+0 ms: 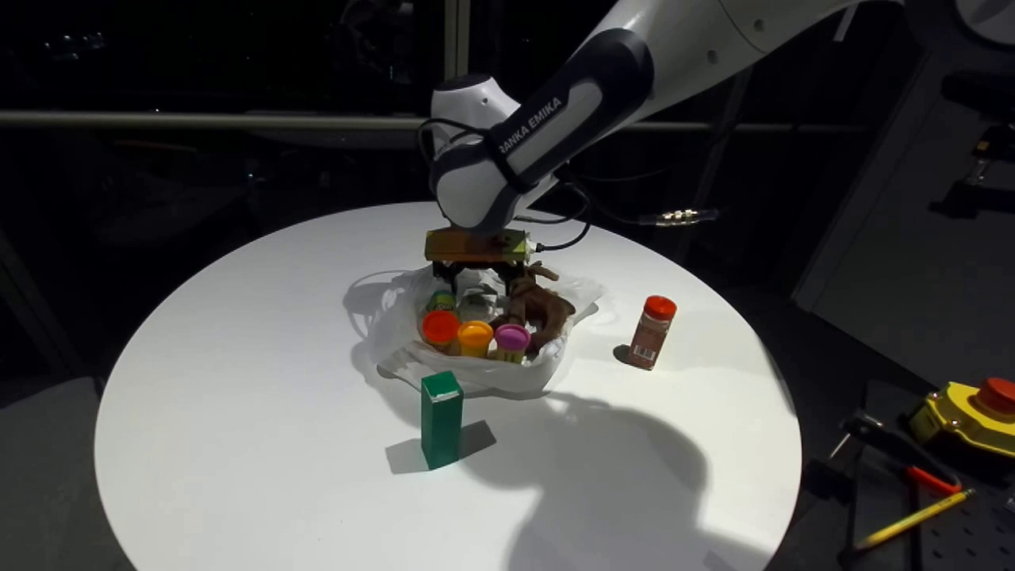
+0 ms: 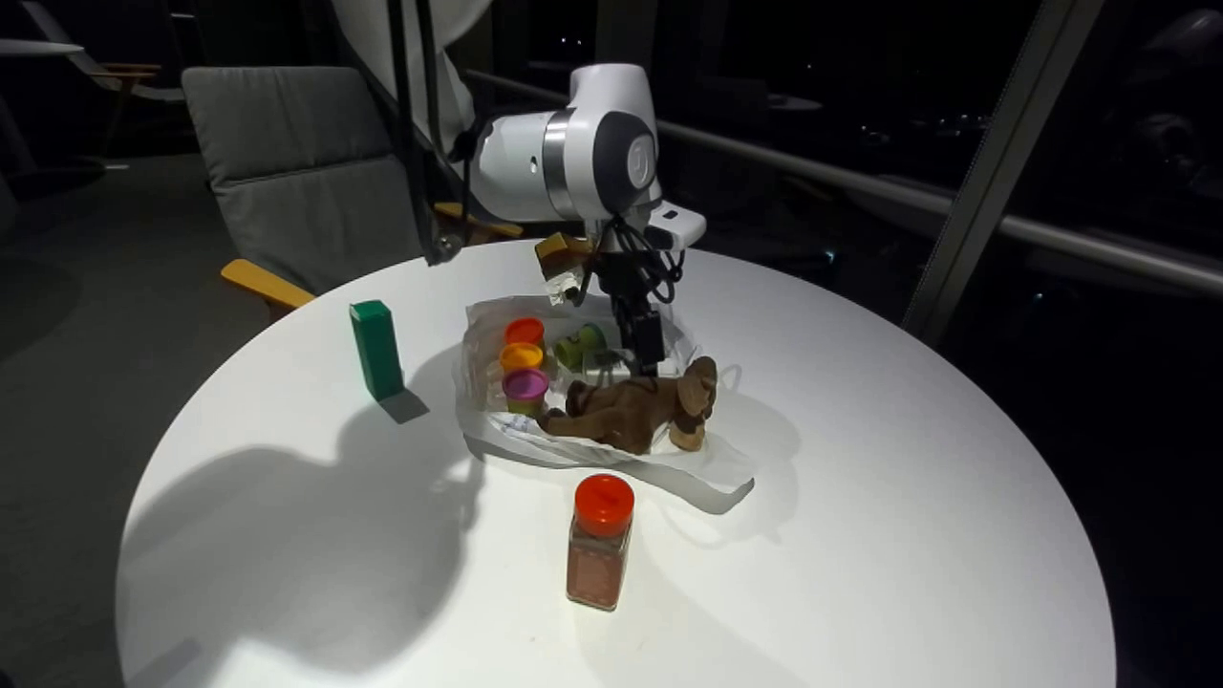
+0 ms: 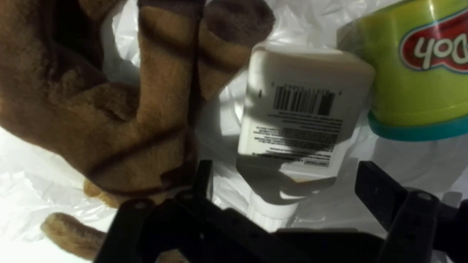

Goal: Remove the objects from the plastic bag and put them on the table.

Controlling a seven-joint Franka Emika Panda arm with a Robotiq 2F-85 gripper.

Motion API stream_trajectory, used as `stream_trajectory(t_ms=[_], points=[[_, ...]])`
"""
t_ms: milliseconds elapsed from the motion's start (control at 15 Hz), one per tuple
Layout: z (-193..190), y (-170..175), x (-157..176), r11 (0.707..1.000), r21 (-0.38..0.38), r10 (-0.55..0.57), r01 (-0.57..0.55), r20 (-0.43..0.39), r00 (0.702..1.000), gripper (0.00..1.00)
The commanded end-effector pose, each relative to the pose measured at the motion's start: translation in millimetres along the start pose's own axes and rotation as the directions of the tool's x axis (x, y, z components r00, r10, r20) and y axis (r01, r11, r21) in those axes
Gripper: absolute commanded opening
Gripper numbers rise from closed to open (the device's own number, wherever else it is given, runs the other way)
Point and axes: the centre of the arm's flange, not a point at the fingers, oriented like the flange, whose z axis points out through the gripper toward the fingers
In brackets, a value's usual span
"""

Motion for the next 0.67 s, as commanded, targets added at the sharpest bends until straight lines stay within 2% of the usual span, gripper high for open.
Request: stream_trajectory(t_ms=[0,67,467,600], points=[[-1,-7,17,0.999,0.017,-0.028,0.028,-0.036,0.999,0.91],[-1,-7,18,0.999,0.021,-0.028,0.029,-0.037,0.999,0.74],[-12,-5,19,0.999,0.04,-0.031,0.032,-0.047,0.998,0.27],[-19,-2,19,0.999,0.046,-0.027,0.029,-0.055,0.998,0.15]])
